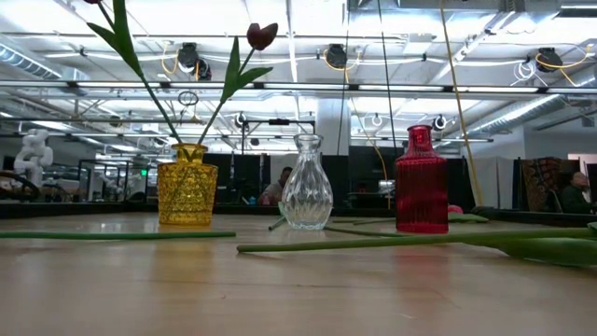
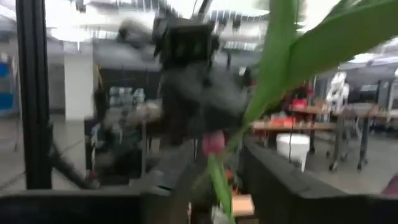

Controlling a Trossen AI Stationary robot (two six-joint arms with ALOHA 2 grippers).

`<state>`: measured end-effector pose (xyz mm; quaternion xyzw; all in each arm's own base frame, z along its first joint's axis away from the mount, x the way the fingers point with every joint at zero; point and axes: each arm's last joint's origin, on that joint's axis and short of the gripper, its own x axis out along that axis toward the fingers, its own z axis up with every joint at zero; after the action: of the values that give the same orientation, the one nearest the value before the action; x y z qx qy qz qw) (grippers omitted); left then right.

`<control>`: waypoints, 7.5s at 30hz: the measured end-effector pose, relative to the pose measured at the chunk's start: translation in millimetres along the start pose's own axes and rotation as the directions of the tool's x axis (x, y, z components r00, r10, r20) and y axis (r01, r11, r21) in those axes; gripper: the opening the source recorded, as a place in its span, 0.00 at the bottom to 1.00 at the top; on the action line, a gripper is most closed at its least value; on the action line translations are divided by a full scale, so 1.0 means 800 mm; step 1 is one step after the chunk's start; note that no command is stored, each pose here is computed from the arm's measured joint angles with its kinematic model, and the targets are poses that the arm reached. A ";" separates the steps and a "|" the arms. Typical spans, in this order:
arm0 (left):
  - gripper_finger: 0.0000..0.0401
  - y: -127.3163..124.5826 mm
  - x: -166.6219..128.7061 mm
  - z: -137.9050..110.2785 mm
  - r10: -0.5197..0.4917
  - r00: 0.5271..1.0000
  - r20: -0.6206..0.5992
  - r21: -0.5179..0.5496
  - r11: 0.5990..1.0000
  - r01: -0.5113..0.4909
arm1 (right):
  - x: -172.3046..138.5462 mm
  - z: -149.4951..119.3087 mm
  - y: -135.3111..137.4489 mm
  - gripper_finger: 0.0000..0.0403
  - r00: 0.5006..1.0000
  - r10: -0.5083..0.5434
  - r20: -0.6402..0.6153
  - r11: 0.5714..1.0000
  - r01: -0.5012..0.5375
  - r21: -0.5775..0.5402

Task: Sort flowers into vase by color
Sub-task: Put the red tulip into the yellow vase, then put the top pink tulip into the transparent vase

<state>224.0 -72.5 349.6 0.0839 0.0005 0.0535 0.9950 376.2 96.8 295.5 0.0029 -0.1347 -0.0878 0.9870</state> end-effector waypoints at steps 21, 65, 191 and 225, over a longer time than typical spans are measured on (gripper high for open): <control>0.01 -0.003 0.002 -0.005 -0.037 0.999 -0.028 -0.036 0.999 0.036 | -0.007 0.035 -0.017 0.50 0.999 -0.015 -0.041 1.000 0.014 -0.017; 0.56 -0.077 0.097 -0.089 -0.039 0.998 -0.055 -0.158 0.987 0.030 | -0.032 0.077 0.006 0.00 0.997 0.058 0.048 0.997 -0.061 0.047; 0.18 -0.004 -0.026 -0.152 0.185 0.971 -0.151 0.079 0.981 -0.175 | -0.106 0.074 -0.031 0.57 0.832 -0.029 -0.553 0.999 0.004 -0.046; 0.56 -0.042 -0.074 -0.145 -0.088 0.975 -0.205 0.019 0.995 0.094 | -0.111 0.067 -0.035 0.57 0.792 -0.059 -0.607 0.997 0.013 -0.079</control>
<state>167.5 -92.7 229.2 0.0921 0.1069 0.0160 0.9899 273.3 85.3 322.5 -0.0012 0.1933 -0.1056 0.9754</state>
